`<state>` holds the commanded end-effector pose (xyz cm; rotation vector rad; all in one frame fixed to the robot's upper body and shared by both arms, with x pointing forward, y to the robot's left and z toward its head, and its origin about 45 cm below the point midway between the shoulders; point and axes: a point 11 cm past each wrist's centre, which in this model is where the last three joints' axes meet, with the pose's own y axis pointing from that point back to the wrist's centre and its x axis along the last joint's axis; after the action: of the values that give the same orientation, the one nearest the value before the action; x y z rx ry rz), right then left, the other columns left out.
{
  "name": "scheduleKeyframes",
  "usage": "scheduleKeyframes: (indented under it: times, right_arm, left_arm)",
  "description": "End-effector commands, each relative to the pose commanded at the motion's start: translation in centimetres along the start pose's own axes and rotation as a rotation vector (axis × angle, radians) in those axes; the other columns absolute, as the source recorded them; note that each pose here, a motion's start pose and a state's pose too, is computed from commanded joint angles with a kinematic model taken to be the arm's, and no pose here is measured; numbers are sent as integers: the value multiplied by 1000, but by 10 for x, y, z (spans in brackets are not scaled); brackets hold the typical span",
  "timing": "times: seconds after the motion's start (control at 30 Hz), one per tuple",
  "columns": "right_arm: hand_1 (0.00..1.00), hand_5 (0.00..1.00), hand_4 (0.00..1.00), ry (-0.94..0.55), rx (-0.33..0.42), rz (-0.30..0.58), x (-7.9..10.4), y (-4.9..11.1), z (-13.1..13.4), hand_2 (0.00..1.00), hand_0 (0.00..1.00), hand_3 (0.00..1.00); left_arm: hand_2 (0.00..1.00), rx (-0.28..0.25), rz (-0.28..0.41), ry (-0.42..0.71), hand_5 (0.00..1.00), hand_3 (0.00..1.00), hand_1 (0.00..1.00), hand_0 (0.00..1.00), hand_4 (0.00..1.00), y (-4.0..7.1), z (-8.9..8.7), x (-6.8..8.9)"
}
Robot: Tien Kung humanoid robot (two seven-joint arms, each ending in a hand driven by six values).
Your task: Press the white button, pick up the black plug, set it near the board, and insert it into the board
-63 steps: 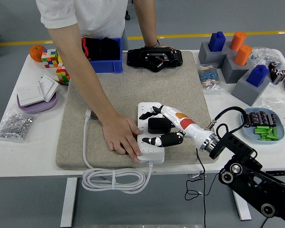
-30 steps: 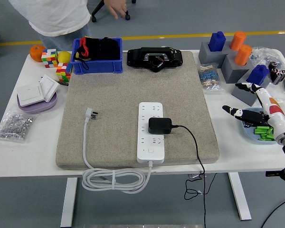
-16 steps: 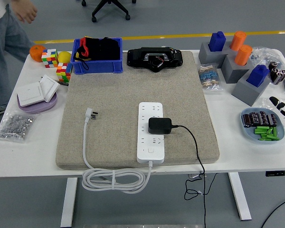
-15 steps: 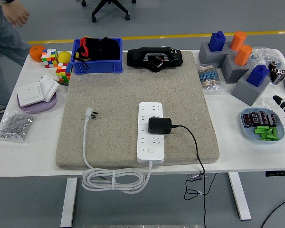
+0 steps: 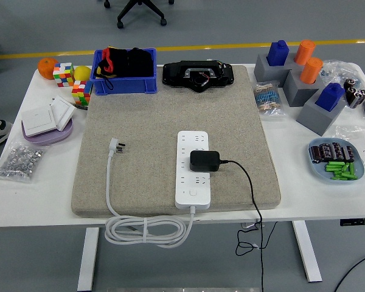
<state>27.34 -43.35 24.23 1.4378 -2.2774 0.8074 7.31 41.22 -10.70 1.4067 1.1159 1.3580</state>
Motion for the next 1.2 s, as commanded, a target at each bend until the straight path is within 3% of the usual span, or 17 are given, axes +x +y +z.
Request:
scheduleKeyframes:
  times: [0.07,0.1,0.27,0.3,0.47,0.5,0.67,1.03,1.2]
  right_arm:
    - [680,493,994,-8,-37,-1,5,4,6,613,776,626]
    - [689,561,998,-6,-51,3,9,5,8,634,781,658]
    - [689,561,998,-28,-87,23,21,12,15,634,781,658]
    - [696,710,998,-36,-94,26,22,14,17,645,790,667]
    - [696,710,998,-54,-104,38,26,23,24,645,790,667]
    - [703,815,998,-55,-103,39,27,24,24,654,799,676]
    - [703,815,998,-63,-49,60,30,27,19,654,799,676]
    - [681,782,998,-53,-22,51,30,23,12,625,785,643]
    - [654,767,998,-55,26,56,29,23,6,589,761,629]
  left_arm:
    - [661,7,1,2,533,730,706,770,651,-1,-3,0]
    - [661,10,2,2,534,730,706,770,650,-1,-5,1]
    - [661,12,6,6,534,730,706,770,650,-1,-7,3]
    - [661,13,7,7,533,730,706,770,649,-1,-8,4]
    - [661,20,13,9,533,730,706,770,649,-2,-12,7]
    - [661,21,13,9,534,730,706,772,649,-2,-13,7]
    - [661,27,9,9,534,730,706,772,649,-3,-17,6]
    - [661,27,3,13,534,729,706,770,649,-3,-18,4]
    - [661,28,7,17,534,729,706,769,648,-3,-19,7]
